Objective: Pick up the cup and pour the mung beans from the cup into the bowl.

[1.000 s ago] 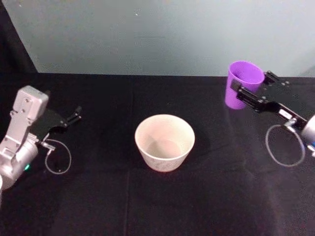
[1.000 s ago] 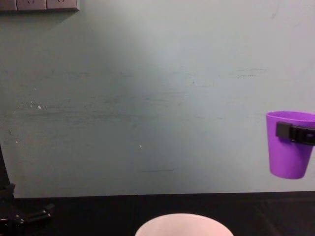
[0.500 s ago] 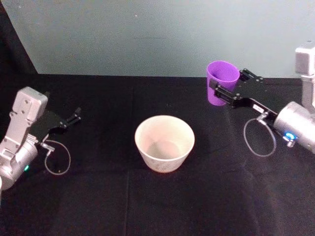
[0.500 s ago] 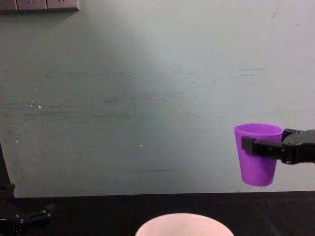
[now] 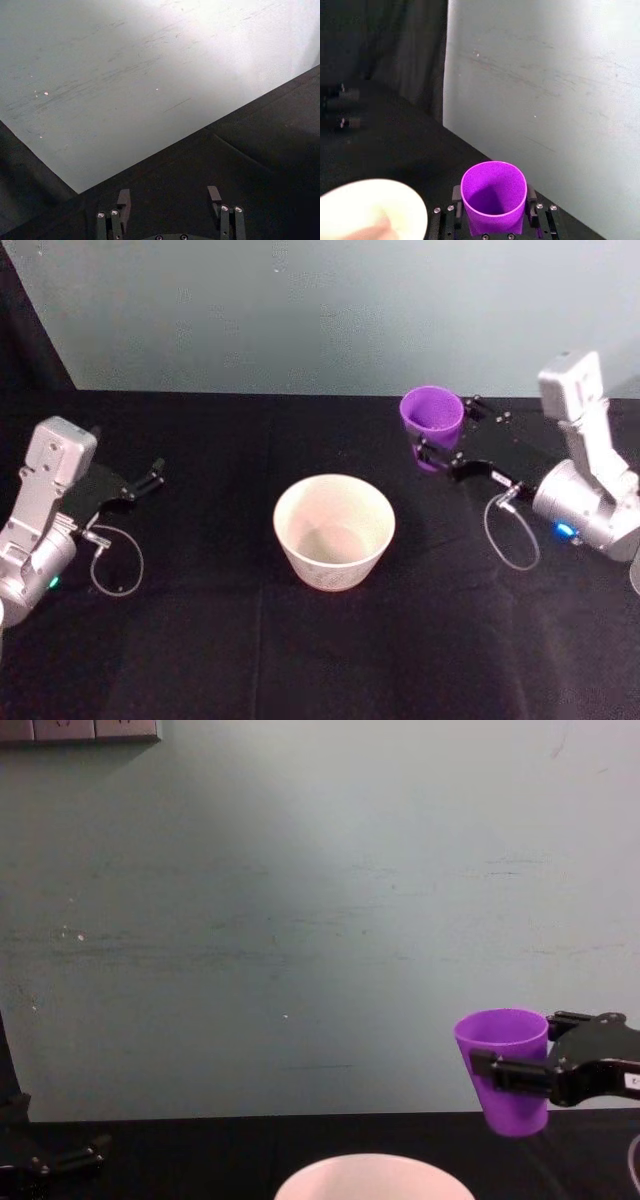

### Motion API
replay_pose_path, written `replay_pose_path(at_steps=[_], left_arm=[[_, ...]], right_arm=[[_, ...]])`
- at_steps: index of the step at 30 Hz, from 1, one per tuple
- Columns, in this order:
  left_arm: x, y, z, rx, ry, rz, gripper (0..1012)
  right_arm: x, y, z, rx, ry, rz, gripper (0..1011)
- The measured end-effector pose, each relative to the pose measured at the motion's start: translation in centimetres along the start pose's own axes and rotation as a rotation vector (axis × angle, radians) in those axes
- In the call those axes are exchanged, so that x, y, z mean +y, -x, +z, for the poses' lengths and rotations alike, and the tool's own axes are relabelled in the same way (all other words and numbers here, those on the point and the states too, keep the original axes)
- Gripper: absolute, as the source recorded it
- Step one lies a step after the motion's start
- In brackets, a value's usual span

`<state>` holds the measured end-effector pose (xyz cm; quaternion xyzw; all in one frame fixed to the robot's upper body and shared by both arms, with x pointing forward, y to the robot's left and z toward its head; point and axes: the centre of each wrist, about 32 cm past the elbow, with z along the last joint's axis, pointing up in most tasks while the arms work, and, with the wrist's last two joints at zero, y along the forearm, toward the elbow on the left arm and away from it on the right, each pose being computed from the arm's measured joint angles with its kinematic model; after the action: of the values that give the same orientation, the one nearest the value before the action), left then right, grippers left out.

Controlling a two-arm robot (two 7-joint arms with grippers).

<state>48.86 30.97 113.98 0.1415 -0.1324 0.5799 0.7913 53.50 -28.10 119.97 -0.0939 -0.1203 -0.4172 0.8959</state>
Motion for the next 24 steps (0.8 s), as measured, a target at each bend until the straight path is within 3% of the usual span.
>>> replay_pose_path(at_steps=[6, 12, 13, 16, 19, 20, 24], left_arm=[[0.0, 0.0, 0.0, 0.0, 0.0, 0.0, 1000], [0.0, 0.0, 0.0, 0.0, 0.0, 0.0, 1000], [0.0, 0.0, 0.0, 0.0, 0.0, 0.0, 1000], [0.0, 0.0, 0.0, 0.0, 0.0, 0.0, 1000], [0.0, 0.0, 0.0, 0.0, 0.0, 0.0, 1000], [0.0, 0.0, 0.0, 0.0, 0.0, 0.0, 1000], [0.0, 0.0, 0.0, 0.0, 0.0, 0.0, 1000]], right_arm=[[0.2, 0.7, 0.4, -0.142, 0.028, 0.011, 729], [0.5, 1.7, 1.2, -0.323, 0.045, 0.018, 729], [0.5, 1.7, 1.2, -0.323, 0.045, 0.018, 729], [0.6, 2.1, 1.5, -0.399, 0.052, 0.018, 729], [0.7, 2.8, 1.9, -0.514, 0.062, 0.016, 729], [0.7, 2.8, 1.9, -0.514, 0.062, 0.016, 729], [0.8, 3.7, 2.3, -0.651, 0.074, 0.018, 729]])
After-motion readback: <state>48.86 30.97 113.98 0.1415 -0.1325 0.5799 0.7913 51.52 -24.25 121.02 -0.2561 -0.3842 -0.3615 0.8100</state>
